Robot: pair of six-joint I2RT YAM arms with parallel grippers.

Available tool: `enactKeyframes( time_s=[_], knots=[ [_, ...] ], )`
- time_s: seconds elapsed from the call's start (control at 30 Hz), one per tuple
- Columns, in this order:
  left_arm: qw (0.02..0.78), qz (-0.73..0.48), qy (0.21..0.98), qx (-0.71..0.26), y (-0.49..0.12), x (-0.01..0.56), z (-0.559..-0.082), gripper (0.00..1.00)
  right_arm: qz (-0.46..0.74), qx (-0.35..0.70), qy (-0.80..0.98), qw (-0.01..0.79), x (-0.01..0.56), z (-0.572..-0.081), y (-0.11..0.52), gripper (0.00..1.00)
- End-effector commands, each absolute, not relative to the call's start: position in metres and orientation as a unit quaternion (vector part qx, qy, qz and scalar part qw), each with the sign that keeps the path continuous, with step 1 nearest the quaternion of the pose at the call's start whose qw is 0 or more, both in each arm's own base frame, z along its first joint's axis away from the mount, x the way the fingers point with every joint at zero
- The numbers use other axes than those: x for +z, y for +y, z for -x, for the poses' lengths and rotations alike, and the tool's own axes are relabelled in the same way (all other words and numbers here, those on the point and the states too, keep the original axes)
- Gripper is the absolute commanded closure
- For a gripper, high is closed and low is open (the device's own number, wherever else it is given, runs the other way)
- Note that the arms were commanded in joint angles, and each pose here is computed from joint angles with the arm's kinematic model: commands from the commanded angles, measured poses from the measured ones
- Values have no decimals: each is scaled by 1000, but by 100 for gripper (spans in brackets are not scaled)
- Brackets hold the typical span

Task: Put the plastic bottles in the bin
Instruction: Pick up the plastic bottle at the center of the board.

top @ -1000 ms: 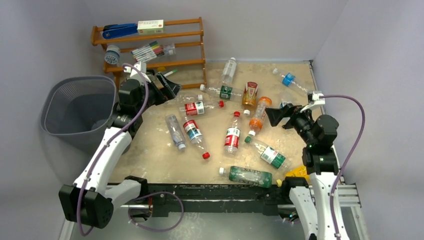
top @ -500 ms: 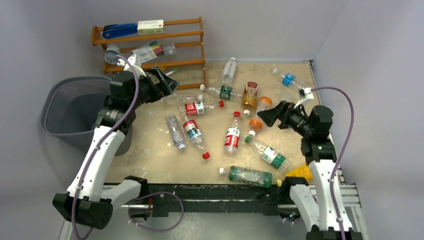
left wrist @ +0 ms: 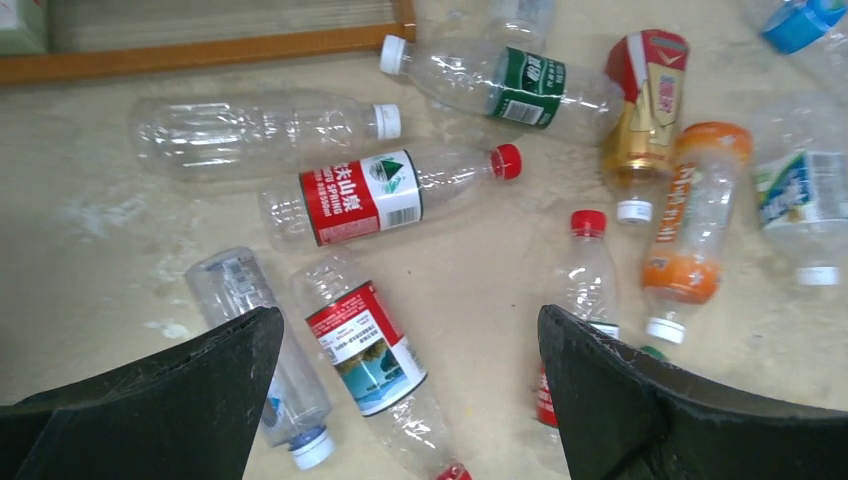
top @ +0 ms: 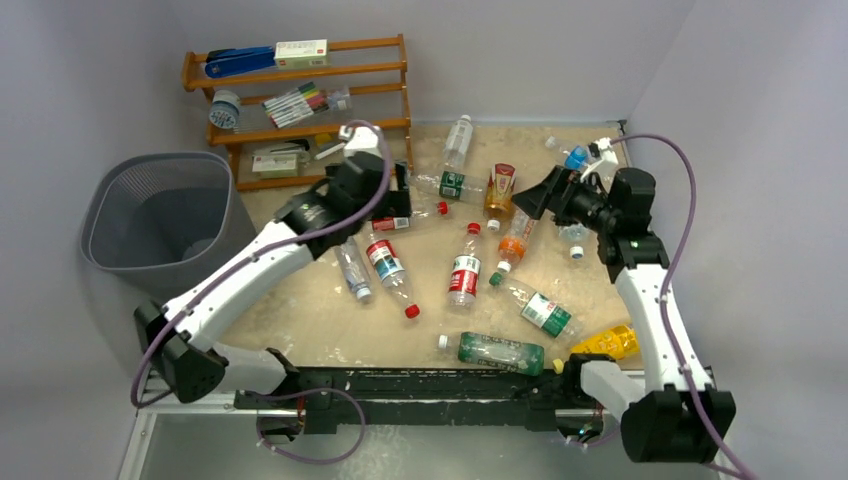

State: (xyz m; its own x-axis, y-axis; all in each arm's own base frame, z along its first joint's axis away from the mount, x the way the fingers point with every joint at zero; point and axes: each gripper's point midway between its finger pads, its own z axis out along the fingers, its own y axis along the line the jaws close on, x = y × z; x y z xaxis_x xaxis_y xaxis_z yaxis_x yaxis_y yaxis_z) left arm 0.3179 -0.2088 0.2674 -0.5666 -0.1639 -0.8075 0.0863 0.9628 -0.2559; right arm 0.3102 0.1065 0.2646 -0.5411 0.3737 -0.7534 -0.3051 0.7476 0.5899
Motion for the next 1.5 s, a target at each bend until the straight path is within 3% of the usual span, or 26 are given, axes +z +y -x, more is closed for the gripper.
enactKeyframes(
  time_s=[0.0,0.1,0.23,0.27,0.43,0.57,0.9,1.47],
  knots=[
    [550,17,832,71,-182,303,-323,0,10,321,802,504,279,-330,109,0],
    [547,26,833,82,-185,297,-329,1,17,328,806,492,268,-331,114,0],
    [492,26,866,-87,-217,269,-342,1,8,324,830,454,238,-327,114,0],
    [490,31,867,-91,-219,266,-344,1,7,331,832,445,234,-324,116,0],
    [458,87,884,-29,-192,234,-335,1,2,360,817,450,216,-304,124,0],
    [476,156,864,-52,-170,227,-317,0,8,350,826,442,195,-287,133,0],
    [444,199,872,51,-117,152,-282,0,20,337,837,431,185,-263,141,0],
    [394,221,890,57,-122,60,-301,0,58,332,841,423,191,-271,147,6]
  ],
)
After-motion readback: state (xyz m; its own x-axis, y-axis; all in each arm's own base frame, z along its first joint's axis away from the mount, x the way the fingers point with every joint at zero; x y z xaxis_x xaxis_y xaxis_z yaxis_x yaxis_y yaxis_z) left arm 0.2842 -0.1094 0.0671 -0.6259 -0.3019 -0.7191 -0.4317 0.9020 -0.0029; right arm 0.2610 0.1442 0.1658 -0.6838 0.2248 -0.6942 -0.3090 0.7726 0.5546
